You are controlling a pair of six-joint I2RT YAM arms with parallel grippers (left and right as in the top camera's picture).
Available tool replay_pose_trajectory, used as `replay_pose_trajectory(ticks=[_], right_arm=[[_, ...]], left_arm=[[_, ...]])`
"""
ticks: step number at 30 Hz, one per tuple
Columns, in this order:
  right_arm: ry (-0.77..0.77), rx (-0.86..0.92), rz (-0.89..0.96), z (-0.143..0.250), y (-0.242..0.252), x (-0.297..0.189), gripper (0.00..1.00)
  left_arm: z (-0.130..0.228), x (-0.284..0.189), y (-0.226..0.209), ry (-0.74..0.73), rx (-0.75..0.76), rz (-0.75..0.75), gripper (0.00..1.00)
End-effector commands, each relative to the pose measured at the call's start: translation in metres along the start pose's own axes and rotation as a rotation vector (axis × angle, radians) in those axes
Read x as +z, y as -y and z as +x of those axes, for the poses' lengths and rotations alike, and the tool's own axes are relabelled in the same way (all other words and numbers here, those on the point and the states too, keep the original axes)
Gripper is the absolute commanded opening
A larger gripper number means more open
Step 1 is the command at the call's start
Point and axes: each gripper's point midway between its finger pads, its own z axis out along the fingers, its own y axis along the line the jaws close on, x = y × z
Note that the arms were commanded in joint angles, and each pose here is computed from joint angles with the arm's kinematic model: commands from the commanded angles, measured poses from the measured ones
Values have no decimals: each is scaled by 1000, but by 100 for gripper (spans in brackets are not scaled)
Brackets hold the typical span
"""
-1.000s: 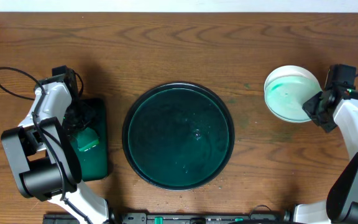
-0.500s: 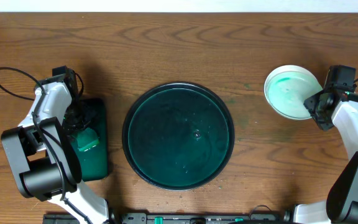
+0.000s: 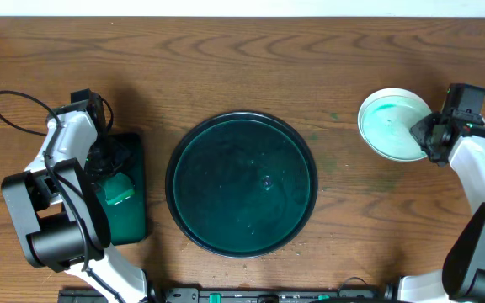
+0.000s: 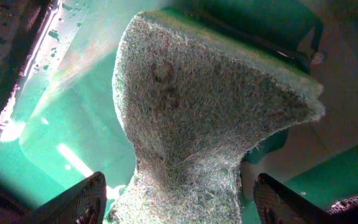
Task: Clean dirty plates on tray and stack at the side
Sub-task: 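Adjust the plate on the stack and release with the right gripper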
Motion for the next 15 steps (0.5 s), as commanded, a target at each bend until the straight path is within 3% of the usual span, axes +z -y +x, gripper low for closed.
replay_pose_trajectory(ticks=[1, 8, 15], right_arm=[[-66, -31, 29, 16, 6, 23, 1], [-145, -37, 30, 35, 7, 48, 1], [-117, -95, -26, 34, -14, 38, 1]], left_arm=[[3, 4, -4, -20, -10, -14, 76], [3, 4, -4, -20, -10, -14, 76], [3, 4, -4, -20, -10, -14, 76]])
